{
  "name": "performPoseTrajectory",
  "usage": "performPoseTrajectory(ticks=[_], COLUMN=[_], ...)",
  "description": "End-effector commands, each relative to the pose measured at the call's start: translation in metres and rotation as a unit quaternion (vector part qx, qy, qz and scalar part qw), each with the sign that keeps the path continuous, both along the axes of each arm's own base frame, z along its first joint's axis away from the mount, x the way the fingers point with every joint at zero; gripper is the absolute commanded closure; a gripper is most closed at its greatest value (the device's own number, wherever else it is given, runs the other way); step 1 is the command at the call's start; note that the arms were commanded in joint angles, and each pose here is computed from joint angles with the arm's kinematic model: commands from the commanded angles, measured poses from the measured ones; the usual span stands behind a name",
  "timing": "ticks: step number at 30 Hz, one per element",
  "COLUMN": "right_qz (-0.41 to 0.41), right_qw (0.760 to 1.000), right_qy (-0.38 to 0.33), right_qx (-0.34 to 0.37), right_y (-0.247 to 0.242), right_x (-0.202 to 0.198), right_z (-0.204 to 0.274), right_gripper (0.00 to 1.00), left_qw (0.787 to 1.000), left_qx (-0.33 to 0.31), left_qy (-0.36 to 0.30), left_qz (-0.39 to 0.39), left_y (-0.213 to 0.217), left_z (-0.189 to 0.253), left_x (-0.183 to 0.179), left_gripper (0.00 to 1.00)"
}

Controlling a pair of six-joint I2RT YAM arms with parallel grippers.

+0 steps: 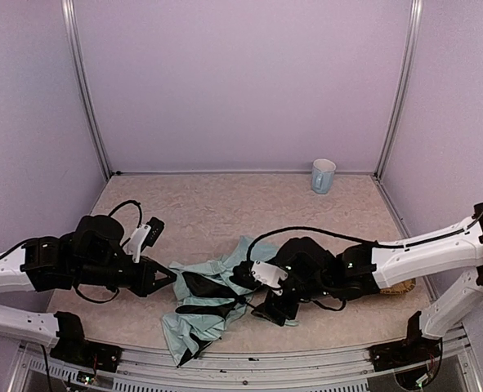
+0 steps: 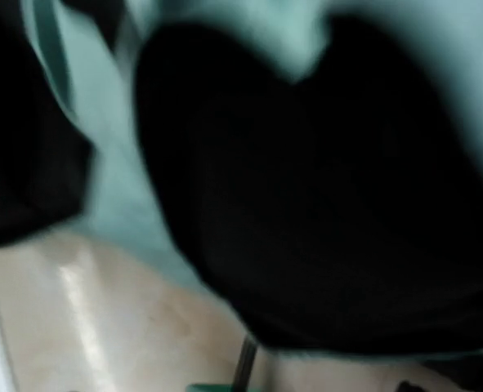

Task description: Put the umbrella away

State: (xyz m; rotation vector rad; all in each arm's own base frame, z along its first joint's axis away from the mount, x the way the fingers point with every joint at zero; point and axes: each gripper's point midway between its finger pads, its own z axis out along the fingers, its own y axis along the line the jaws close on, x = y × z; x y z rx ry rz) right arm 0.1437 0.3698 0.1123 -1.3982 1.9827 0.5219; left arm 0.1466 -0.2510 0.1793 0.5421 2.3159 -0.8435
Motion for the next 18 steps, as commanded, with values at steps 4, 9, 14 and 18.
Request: performPoseTrajectory(ticks=[4, 9, 14, 18], right_qz=[-0.022, -0.018, -0.037, -0.043], right_qw=[0.997, 0.994, 0.989, 0.988], right_qy=[-0.038, -0.048, -0.073, -0.072], right_qx=[-0.058, -0.093, -0.127, -0.133], right_y=[0.015, 0.008, 0.005, 0.0], right_x=[0.025, 0.028, 0.041, 0.047], right_z=[-0.047, -0.083, -0.099, -0.101], right_gripper=[0.21, 0.26, 0.57, 0.76], left_qw=[1.0, 1.0, 1.0, 0.998], left_qx=[-0.012, -0.015, -0.019, -0.041], left_qy=[-0.012, -0.016, -0.021, -0.051], left_qz=[0.004, 0.013, 0.009, -0.009], left_y=[0.0, 0.006, 0.005, 0.0], left_z=[0.015, 0.018, 0.022, 0.043], left_x=[0.003, 0.003, 0.003, -0.003], left_gripper=[1.0, 1.0, 1.0, 1.0])
